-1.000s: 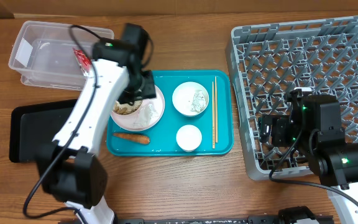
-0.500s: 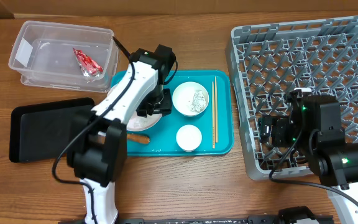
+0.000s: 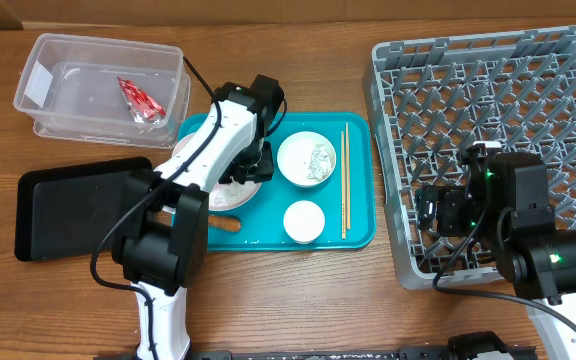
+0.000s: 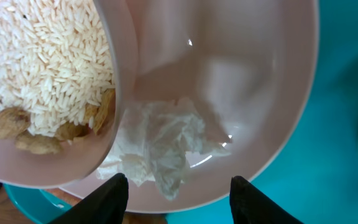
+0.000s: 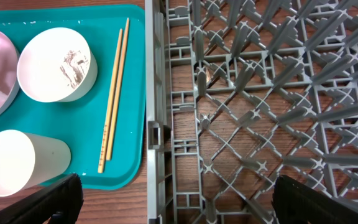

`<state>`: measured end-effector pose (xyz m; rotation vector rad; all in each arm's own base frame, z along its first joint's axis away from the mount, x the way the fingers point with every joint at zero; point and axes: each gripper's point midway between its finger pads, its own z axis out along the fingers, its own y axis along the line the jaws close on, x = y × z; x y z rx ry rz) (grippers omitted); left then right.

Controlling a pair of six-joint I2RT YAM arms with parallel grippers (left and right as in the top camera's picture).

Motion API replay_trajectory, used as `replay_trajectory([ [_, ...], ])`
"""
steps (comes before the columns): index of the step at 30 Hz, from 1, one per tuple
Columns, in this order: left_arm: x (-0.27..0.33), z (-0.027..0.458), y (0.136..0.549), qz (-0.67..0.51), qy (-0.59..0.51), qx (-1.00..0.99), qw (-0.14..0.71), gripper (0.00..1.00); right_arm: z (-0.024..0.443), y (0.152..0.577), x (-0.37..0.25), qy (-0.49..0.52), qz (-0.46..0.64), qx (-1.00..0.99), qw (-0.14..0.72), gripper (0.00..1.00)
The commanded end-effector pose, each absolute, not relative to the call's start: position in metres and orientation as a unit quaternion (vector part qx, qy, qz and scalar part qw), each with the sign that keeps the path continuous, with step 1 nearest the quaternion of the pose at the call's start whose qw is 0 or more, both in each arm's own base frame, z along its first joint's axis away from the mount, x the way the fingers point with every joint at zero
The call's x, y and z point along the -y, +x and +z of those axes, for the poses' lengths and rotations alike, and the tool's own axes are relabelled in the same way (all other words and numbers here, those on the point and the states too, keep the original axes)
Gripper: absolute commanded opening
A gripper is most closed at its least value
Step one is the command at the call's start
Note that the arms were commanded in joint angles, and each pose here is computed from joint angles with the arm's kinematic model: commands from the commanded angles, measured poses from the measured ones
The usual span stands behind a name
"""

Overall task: Sort waste into correct bins and load items into the dishwasher
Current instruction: 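Grasp the white tissue on the pink plate with the left gripper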

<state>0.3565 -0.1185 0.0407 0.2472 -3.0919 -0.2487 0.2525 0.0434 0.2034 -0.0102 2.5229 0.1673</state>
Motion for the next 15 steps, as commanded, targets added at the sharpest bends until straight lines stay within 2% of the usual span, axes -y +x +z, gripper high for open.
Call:
replay_trajectory([
  [1,0.1124,0.027,0.3518,-0.094,0.088,0.992,0.017,0.55,0.2171,0.2567,-0.0424,0.0,0.064,-0.945,0.319,1.0],
  [4,0.1113,0.0196,0.3491,-0.095,0.087,0.992,0.018,0.53,0.2171,0.2568,-0.0424,0.0,0.064,-0.945,0.32,1.0],
  [7,0.1104,0.0191,0.3507,-0.097,0.087,0.991,0.014,0.47,0.217,0.2567,-0.0424,0.0,0.064,-0.945,0.319,1.0],
  [10,0.1111,0.0192,0.3526,-0.096,0.087,0.992,0.01,0.31,0.217,0.2567,-0.0423,0.0,0.064,-0.945,0.319,1.0],
  [12,0.1112,0.0195,0.3526,-0.095,0.087,0.992,0.01,0.15,0.2171,0.2568,-0.0424,0.0,0.064,-0.945,0.32,1.0],
  [14,0.1111,0.0207,0.3523,-0.096,0.087,0.992,0.011,0.05,0.217,0.2567,-0.0423,0.0,0.064,-0.945,0.319,1.0],
  [15,0.1113,0.0227,0.3527,-0.096,0.086,0.992,0.011,0.04,0.217,0.2567,-0.0423,0.0,0.064,-0.945,0.319,1.0],
])
